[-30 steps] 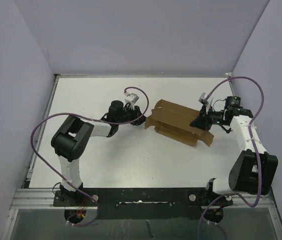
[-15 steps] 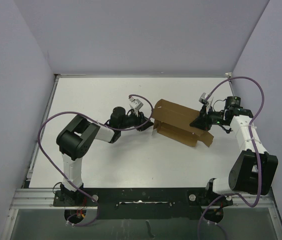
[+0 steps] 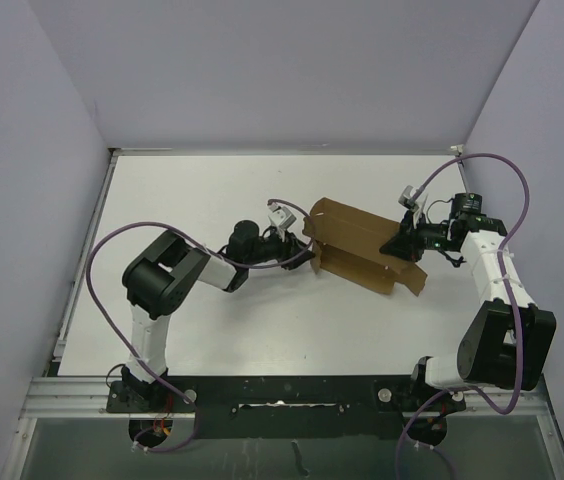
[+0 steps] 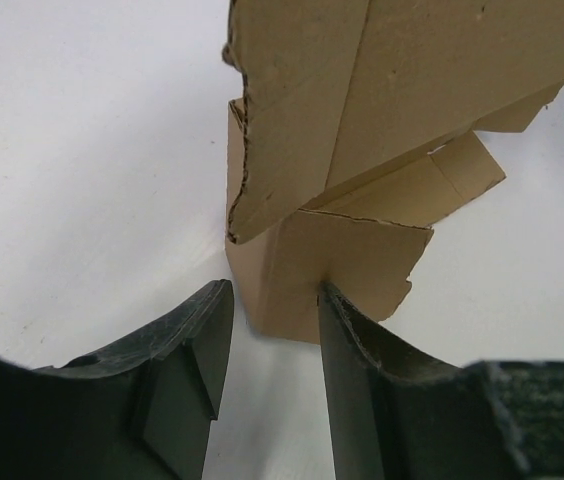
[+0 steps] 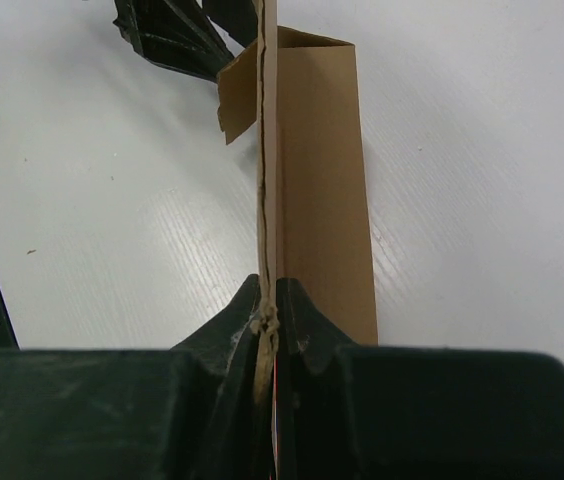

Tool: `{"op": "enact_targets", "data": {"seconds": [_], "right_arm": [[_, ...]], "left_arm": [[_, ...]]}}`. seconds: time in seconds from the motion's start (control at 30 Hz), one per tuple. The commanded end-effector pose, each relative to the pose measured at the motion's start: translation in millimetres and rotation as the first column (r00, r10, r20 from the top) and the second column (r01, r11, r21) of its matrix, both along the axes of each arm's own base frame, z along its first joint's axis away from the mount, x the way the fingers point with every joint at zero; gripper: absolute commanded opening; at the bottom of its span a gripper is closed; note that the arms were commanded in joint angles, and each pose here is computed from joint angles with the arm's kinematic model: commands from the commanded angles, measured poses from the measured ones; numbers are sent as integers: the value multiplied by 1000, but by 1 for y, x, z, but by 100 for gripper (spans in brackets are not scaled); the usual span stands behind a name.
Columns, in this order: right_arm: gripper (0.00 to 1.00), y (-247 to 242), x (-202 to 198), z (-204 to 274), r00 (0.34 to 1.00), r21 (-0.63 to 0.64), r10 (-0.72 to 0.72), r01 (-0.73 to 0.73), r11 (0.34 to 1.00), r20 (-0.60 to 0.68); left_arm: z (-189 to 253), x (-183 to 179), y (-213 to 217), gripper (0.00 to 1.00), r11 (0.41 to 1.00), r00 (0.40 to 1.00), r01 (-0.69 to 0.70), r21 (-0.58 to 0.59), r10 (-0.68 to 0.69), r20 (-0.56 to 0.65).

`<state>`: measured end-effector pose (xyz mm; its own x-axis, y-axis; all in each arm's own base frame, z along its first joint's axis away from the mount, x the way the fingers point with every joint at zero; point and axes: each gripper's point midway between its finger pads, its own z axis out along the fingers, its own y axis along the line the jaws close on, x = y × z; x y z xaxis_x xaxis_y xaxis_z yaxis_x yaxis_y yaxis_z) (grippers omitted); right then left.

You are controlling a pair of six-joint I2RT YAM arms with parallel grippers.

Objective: Fold the paper box

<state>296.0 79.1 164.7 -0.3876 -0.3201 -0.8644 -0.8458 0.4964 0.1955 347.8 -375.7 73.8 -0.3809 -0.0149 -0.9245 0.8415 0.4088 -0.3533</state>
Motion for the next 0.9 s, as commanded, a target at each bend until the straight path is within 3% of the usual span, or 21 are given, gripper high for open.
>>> {"op": "enact_targets", "data": {"seconds": [0.0, 0.87], "right_arm": [[0, 2, 2, 13, 999, 19, 17, -18, 1000, 37], [0, 6, 1, 17, 999, 58, 29, -30, 998, 16]], "left_arm": [[13, 13, -10, 39, 998, 994, -40, -39, 44, 103], [18, 29, -28, 41, 983, 965, -168, -78, 180, 191]]}}
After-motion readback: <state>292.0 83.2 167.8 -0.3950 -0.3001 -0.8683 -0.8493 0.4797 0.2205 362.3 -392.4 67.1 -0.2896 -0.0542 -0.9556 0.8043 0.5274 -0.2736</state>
